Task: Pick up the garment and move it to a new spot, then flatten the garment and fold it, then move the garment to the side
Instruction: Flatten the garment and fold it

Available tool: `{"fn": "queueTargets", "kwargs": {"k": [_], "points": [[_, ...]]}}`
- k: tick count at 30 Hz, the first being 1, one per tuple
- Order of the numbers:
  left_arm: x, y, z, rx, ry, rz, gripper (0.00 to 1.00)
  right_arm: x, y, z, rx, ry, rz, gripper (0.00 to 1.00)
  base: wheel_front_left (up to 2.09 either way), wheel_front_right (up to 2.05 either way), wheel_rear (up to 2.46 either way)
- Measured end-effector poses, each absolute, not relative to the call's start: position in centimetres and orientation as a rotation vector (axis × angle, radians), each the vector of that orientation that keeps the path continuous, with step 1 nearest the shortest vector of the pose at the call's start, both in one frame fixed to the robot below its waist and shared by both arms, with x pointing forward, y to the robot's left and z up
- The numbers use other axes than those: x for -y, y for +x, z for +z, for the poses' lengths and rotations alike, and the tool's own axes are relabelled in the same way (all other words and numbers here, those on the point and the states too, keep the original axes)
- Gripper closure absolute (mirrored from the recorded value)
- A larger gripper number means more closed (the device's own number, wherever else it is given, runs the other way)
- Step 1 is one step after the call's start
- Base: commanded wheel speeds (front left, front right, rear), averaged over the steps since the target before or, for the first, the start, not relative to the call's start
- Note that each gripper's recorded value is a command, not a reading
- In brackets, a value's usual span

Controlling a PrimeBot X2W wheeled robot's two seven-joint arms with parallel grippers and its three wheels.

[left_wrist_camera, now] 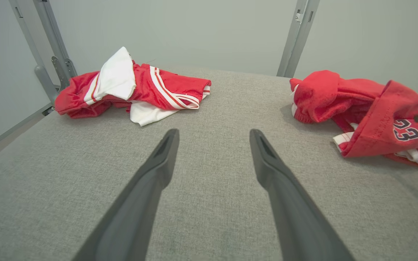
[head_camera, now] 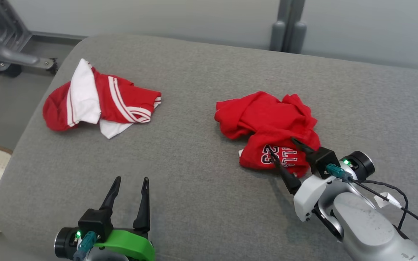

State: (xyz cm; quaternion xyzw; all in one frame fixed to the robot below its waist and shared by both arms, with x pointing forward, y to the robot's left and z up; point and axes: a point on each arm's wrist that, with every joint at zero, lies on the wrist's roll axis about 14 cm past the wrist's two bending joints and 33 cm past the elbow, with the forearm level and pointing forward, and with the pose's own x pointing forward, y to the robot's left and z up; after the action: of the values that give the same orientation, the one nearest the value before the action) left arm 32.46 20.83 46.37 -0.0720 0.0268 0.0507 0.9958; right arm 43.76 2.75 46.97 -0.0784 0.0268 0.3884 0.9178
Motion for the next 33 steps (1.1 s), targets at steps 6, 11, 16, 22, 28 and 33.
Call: {"fn": "queueTargets", "kwargs": {"k": [6,11,16,22,28,33], "points": [[-22.5,31.1,45.9,-0.071,-0.154,0.179,0.0,-5.6,45.4,46.1,-0.06,-0.23,0.883,0.0,0.0,0.0,0.0],[-22.7,31.5,45.8,-0.078,-0.162,0.192,0.0,-5.9,46.3,43.3,-0.127,-0.292,0.905,1.0,0.0,0.0,0.0],[-22.7,31.7,45.6,-0.086,-0.171,0.2,0.0,-6.7,47.6,43.0,-0.136,-0.29,0.91,1.0,0.0,0.0,0.0],[-22.6,32.0,45.8,-0.084,-0.179,0.201,0.0,-12.1,47.2,49.9,0.087,-0.167,1.015,1.0,0.0,0.0,0.0],[-22.1,31.3,45.5,-0.098,-0.186,0.187,0.0,-17.5,45.1,53.9,0.208,-0.131,1.146,0.92,0.0,0.0,0.0],[-22.5,30.3,45.3,-0.107,-0.184,0.21,0.0,-18.8,44.0,49.1,0.026,-0.141,1.174,0.0,0.0,0.0,0.0]]}}
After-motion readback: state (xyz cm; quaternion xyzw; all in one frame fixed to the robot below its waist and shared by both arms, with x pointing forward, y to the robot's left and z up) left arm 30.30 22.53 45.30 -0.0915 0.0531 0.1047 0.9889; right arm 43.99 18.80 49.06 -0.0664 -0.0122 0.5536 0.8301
